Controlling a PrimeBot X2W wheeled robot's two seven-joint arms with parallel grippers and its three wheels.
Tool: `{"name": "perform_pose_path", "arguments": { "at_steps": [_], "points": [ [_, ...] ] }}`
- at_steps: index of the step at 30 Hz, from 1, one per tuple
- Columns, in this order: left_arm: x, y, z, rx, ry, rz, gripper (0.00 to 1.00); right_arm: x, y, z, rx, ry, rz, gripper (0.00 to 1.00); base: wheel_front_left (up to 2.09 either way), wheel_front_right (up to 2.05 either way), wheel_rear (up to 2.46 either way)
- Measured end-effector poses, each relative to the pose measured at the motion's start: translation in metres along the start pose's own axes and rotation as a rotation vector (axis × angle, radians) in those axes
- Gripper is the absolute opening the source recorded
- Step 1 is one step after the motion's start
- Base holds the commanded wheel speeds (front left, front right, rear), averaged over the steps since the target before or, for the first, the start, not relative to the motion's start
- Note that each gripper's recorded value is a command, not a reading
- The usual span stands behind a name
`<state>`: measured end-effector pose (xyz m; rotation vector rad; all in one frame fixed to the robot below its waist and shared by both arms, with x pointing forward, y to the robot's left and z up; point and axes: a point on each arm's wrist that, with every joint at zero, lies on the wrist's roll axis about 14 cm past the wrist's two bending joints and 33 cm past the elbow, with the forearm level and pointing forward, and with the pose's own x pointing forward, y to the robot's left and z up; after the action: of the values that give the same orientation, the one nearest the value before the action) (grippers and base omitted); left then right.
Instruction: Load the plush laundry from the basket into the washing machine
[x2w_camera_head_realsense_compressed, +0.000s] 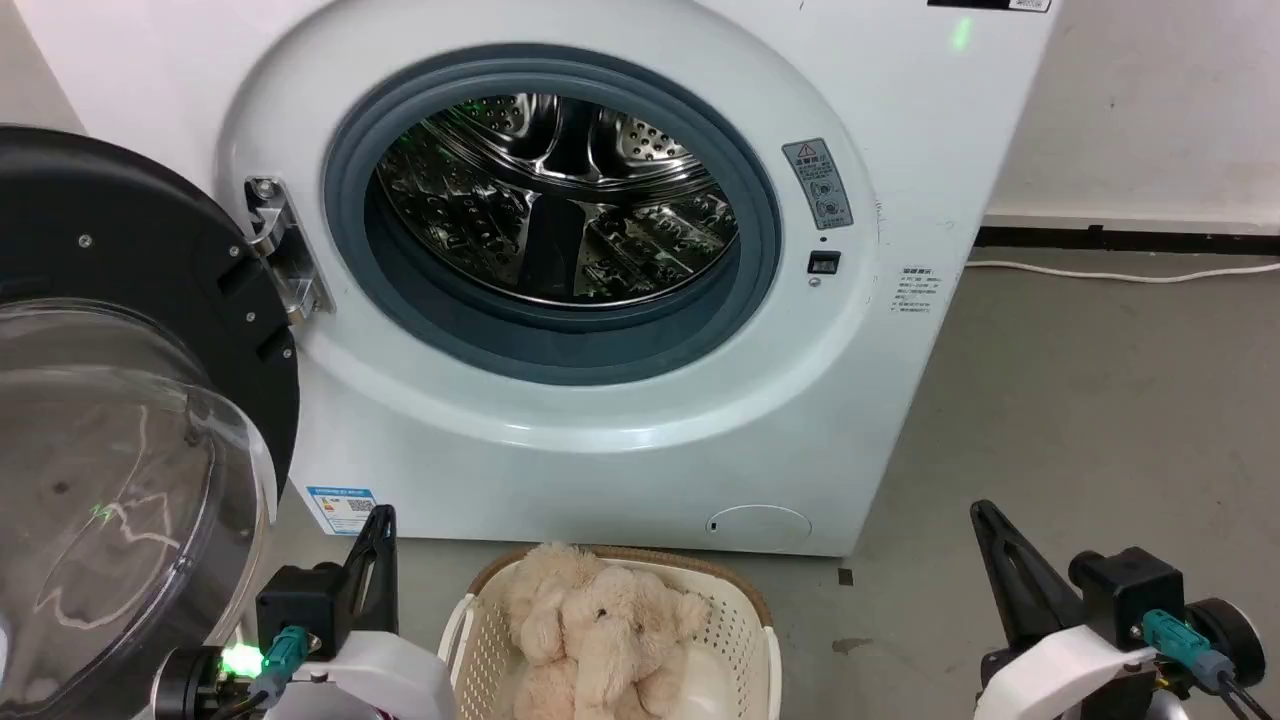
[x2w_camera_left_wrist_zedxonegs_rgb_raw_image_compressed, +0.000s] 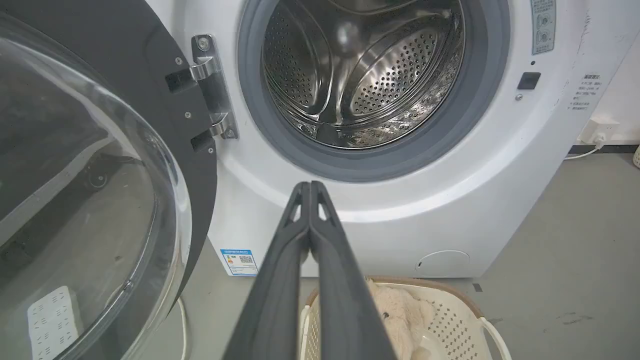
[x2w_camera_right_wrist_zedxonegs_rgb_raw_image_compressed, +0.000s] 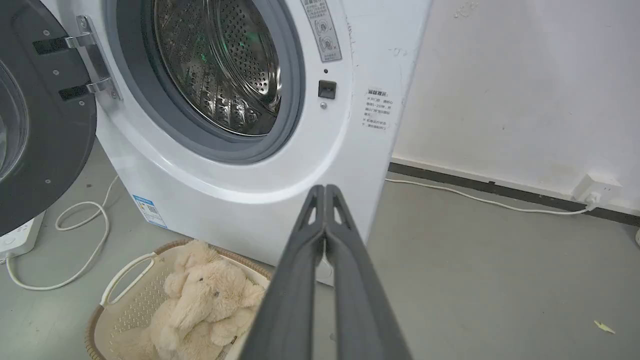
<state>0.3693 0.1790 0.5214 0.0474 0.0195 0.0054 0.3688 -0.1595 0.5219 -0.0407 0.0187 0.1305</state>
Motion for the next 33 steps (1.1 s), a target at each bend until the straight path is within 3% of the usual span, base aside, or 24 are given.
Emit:
{"name": "perform_pose_path", "arguments": {
  "at_steps": [33],
  "points": [
    [0.0000,-0.0002,0.0000,0.000,0.000,-0.001,0.00,0.0000,-0.0001,0.0000,0.000,0.000,0.000,0.00,0.00,0.00,0.00]
  ]
}}
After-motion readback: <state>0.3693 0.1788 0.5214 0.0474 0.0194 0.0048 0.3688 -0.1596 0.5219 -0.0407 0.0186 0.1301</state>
